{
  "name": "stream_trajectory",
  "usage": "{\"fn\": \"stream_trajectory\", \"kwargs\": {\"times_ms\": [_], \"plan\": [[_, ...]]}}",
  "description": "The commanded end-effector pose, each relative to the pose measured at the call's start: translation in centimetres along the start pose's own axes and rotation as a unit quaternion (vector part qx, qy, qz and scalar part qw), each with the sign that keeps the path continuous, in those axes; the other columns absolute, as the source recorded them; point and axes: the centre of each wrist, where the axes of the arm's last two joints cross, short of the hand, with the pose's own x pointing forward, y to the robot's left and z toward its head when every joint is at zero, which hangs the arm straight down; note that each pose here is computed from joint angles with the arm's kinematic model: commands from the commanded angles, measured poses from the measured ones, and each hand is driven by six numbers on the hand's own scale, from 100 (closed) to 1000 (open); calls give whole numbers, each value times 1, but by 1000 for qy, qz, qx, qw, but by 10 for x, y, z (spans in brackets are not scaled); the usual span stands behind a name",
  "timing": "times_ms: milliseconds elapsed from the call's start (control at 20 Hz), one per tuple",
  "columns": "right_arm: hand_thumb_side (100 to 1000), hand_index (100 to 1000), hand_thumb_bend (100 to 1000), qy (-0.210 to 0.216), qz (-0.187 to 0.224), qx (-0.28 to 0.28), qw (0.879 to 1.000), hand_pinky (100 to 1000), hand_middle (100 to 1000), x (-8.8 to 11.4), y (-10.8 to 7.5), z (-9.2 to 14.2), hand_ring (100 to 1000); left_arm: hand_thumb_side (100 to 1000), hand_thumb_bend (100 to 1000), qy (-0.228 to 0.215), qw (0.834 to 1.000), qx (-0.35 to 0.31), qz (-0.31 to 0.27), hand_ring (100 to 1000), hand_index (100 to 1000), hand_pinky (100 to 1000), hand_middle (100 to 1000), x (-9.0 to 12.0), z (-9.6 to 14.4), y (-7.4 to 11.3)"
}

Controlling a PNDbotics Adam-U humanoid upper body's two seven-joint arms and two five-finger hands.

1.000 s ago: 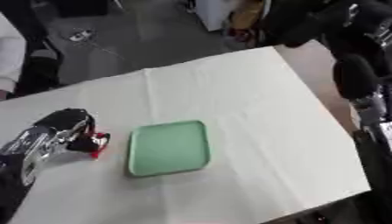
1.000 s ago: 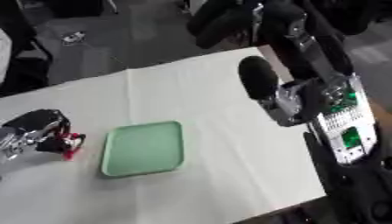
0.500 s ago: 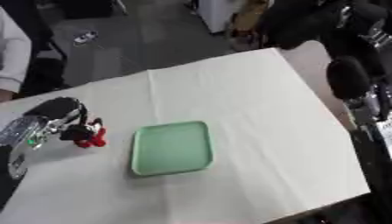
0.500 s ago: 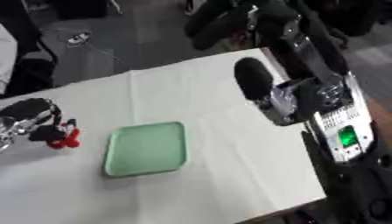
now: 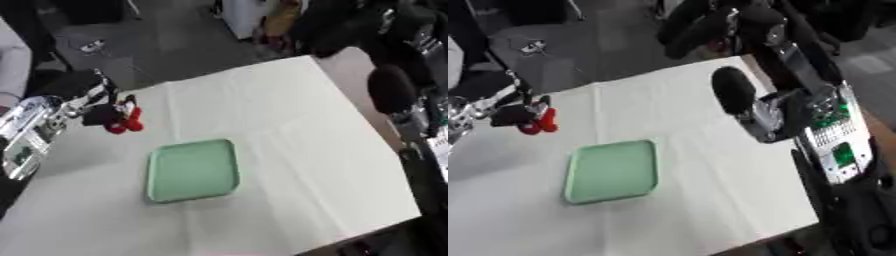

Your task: Pick up objects on the table and place them in the box.

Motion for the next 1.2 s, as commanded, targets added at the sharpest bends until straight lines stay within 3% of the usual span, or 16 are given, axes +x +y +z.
{"fn": "stream_trajectory", "kwargs": {"times_ms": [50,400,450,500,1050,1150,1200], "plan": [[791,706,100,-17,6,0,1000,622,637,3,-5,-9,653,748,100,-25,1000,14,1,100,373,100,100,10,-6,10],[790,706,100,-26,0,-3,1000,622,637,3,-5,-15,653,760,100,-54,998,-21,16,100,382,100,100,17,-12,-18],[790,706,100,-27,-1,-3,1000,622,638,3,-5,-16,654,724,100,-59,998,-23,20,100,383,100,100,17,-12,-22],[790,706,100,-28,-1,-3,1000,622,638,3,-5,-16,654,764,100,-64,997,-31,23,100,383,100,100,18,-12,-28],[789,707,100,-34,-4,-1,999,622,638,3,-5,-18,655,780,100,-131,987,-80,56,100,406,100,100,27,-14,-62],[788,707,100,-35,-5,-2,999,622,638,3,-5,-19,655,781,100,-140,985,-78,57,100,431,100,117,29,-14,-64],[787,707,100,-36,-5,-2,999,623,639,3,-5,-19,656,812,100,-145,985,-75,57,100,506,100,274,30,-14,-64]]}}
